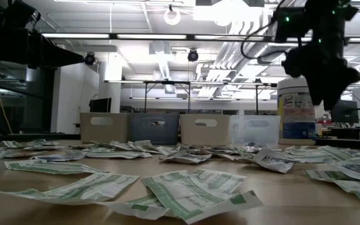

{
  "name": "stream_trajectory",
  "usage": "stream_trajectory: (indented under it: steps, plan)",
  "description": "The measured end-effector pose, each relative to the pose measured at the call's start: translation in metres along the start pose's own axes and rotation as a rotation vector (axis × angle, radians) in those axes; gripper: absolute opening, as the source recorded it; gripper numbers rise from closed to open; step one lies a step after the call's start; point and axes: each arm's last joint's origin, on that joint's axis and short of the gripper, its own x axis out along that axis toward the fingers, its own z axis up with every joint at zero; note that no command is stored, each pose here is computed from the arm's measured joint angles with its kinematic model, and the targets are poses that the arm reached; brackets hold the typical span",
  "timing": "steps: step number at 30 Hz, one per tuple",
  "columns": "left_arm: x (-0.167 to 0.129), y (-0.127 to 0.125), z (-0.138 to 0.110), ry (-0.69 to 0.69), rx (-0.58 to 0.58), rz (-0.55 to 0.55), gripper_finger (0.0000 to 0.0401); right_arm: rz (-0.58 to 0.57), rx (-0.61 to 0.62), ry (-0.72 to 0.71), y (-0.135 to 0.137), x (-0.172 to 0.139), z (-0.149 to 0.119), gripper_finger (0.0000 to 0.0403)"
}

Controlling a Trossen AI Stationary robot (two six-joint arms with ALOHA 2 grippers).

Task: Pick & Place First Aid Supplies
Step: Put the green bandage into the transparent bin

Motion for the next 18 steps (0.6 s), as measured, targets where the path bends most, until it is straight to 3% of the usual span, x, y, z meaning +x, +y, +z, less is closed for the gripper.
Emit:
stream_trajectory:
  steps: [8, 18]
  plan:
    - [0.000, 0.000, 0.000, 0.000, 0.000, 0.000, 0.0280, 0.047, 0.090, -0.049, -0.005, 0.039, -0.008, 0.0208]
    - [0.000, 0.000, 0.000, 0.000, 0.000, 0.000, 0.0280, -0.048, 0.063, -0.063, 0.001, 0.061, 0.000, 0.0208]
